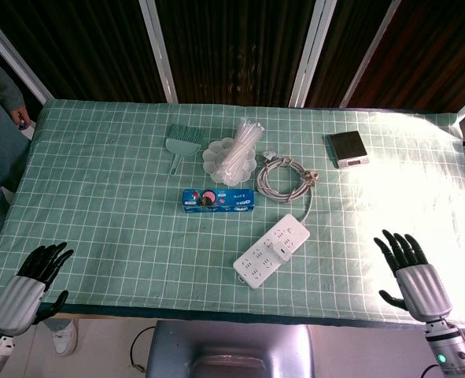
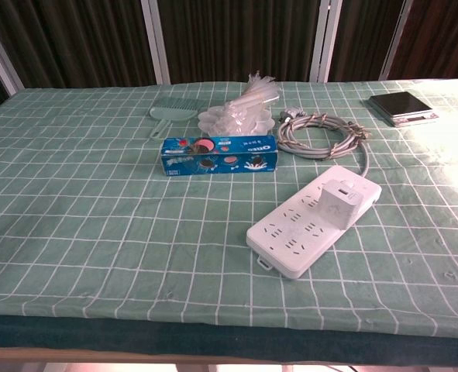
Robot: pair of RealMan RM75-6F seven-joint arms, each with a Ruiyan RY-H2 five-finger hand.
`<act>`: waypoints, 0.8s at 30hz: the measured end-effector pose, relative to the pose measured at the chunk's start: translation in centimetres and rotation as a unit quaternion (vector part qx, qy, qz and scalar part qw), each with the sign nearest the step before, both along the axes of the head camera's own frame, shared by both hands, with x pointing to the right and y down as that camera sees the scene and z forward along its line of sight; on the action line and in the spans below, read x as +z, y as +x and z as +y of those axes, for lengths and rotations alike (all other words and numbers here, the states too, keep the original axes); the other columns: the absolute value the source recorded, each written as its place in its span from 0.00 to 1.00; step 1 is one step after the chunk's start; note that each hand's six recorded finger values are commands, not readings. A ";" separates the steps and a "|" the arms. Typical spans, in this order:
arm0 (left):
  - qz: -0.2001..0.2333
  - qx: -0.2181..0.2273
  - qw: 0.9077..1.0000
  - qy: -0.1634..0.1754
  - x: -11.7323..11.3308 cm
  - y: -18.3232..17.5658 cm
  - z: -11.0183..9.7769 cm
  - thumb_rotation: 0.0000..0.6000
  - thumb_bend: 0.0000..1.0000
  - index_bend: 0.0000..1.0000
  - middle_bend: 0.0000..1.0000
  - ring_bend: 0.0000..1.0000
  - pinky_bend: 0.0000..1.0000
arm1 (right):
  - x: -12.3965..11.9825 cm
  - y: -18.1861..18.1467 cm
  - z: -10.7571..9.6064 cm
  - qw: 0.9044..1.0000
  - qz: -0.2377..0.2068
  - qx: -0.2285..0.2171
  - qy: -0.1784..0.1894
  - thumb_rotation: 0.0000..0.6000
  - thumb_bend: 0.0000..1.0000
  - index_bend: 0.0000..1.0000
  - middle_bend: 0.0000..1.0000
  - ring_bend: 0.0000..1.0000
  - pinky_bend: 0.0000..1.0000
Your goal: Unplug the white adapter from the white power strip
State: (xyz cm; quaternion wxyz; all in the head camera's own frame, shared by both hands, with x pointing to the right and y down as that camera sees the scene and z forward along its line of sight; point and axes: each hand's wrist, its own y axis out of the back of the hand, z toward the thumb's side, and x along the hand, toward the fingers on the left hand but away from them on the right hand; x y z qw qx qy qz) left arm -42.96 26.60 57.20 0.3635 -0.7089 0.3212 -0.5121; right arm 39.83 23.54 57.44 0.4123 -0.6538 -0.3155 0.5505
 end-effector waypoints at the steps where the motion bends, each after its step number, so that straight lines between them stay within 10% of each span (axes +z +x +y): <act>1: 0.001 0.002 1.000 -0.002 0.1 0.2 0.1 1.00 0.42 0.00 0.00 0.00 0.08 | 0.0 0.0 0.0 1.000 0.000 -0.001 -0.001 1.00 0.16 0.00 0.00 0.00 0.00; 10: 0.065 0.077 0.994 -0.036 1.6 4.8 1.3 1.00 0.48 0.00 0.00 0.00 0.08 | 0.7 -1.6 -0.1 0.999 -0.014 -0.033 -0.002 1.00 0.16 0.00 0.00 0.00 0.00; 21: 0.183 0.208 0.958 -0.077 5.2 18.6 1.7 1.00 0.72 0.00 0.01 0.00 0.13 | 4.2 -7.5 -1.1 0.988 -0.035 -0.145 -0.034 1.00 0.16 0.00 0.00 0.00 0.00; 24: 0.196 0.212 0.954 -0.077 5.7 21.5 1.4 0.87 0.81 0.00 0.01 0.00 0.12 | 5.2 -9.4 -1.8 0.984 -0.038 -0.169 -0.044 1.00 0.16 0.00 0.00 0.00 0.00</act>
